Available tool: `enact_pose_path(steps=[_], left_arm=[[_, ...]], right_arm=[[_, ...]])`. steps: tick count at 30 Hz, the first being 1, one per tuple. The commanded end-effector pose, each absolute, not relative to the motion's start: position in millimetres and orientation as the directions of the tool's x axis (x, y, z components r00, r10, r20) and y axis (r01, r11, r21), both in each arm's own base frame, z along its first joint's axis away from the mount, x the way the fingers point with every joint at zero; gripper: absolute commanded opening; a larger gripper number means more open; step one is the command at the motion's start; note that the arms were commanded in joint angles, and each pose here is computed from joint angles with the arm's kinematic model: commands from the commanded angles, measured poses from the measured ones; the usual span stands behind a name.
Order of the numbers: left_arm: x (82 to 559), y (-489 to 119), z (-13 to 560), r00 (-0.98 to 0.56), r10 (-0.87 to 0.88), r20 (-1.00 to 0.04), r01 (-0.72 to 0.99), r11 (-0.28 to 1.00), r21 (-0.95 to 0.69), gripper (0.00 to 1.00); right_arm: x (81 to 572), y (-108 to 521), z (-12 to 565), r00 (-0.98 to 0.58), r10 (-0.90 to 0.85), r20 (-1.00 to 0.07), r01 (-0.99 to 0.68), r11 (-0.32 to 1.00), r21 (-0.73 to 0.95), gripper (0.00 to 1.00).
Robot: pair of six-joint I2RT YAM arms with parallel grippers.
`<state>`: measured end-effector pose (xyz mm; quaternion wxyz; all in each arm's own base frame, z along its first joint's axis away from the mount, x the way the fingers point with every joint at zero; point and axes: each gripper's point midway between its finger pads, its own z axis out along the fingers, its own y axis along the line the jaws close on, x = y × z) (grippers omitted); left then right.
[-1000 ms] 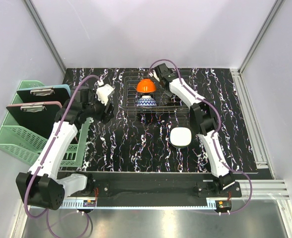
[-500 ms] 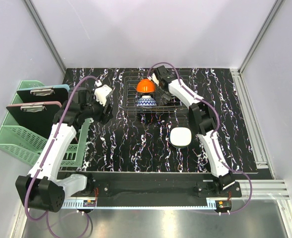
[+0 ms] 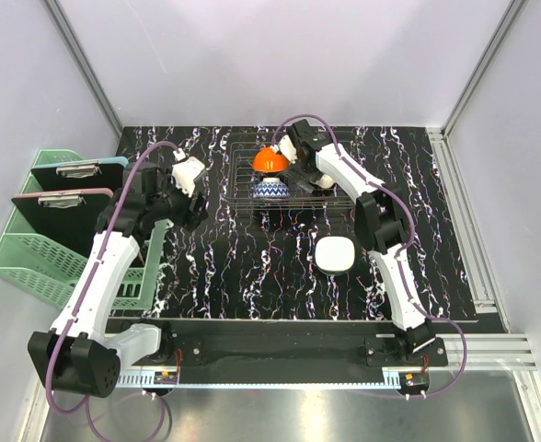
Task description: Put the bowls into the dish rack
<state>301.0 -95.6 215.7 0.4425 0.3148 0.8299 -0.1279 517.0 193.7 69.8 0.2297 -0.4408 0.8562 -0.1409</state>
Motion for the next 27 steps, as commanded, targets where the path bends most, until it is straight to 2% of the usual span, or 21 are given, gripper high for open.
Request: enact_pose_path(steps=[1, 12, 27], left_arm=[[305, -97, 231, -0.344, 0.402, -0.848, 0.645, 0.758, 0.098, 0.72], [301, -96, 228, -0.350, 0.399, -0.847, 0.644, 0.760, 0.092, 0.71], [303, -96, 229, -0.355, 0.397, -0.846, 0.644, 0.760, 0.087, 0.71]], right_arm=[[512, 202, 113, -0.488, -0.806, -0.335, -0.674, 0.592, -0.442, 0.91], [554, 190, 141, -0.478, -0.799, -0.364, -0.530, 0.593, -0.606, 0.88], [565, 170, 119, -0.515, -0.786, -0.342, -0.516, 0.603, -0.608, 0.88]])
